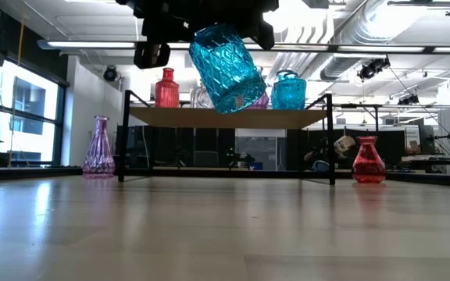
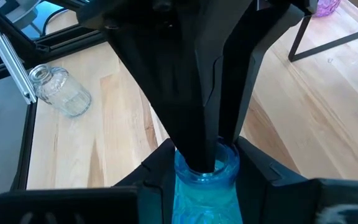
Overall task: Sort vases onto shelf
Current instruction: Put the blue vase on the shelf aligned with the other blue vases
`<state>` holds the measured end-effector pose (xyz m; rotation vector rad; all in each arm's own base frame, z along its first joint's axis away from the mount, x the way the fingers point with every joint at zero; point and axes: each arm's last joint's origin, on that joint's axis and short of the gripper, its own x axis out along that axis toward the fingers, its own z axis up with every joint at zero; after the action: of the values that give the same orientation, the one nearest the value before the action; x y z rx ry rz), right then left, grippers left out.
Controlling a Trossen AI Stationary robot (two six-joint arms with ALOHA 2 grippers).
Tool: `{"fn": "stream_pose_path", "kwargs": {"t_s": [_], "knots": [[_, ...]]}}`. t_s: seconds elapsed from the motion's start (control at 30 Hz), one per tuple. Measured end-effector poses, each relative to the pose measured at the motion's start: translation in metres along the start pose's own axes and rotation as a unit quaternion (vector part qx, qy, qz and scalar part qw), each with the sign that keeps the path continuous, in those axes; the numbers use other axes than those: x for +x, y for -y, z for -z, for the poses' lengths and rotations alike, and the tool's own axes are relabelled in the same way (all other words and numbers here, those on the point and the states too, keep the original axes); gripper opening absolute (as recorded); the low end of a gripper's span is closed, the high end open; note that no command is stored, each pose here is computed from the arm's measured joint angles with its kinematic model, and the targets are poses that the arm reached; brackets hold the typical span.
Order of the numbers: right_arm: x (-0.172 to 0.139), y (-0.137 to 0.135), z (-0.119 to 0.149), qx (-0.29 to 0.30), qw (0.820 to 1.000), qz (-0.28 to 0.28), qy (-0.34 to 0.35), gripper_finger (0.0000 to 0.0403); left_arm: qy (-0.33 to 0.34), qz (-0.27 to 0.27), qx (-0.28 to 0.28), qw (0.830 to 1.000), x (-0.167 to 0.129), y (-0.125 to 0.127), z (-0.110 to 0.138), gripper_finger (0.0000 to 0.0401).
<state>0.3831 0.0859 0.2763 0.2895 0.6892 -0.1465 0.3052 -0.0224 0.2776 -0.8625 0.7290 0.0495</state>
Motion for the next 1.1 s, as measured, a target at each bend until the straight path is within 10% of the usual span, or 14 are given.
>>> {"fn": "stream_pose_path", "kwargs": {"t_s": [1.1], "knots": [[-0.040,0.013,-0.001,0.018,0.998,0.051,-0.029,0.0091,-0.005,0.091,-0.026,0.995,-0.013,-0.009,-0.025,0.0084]]}}
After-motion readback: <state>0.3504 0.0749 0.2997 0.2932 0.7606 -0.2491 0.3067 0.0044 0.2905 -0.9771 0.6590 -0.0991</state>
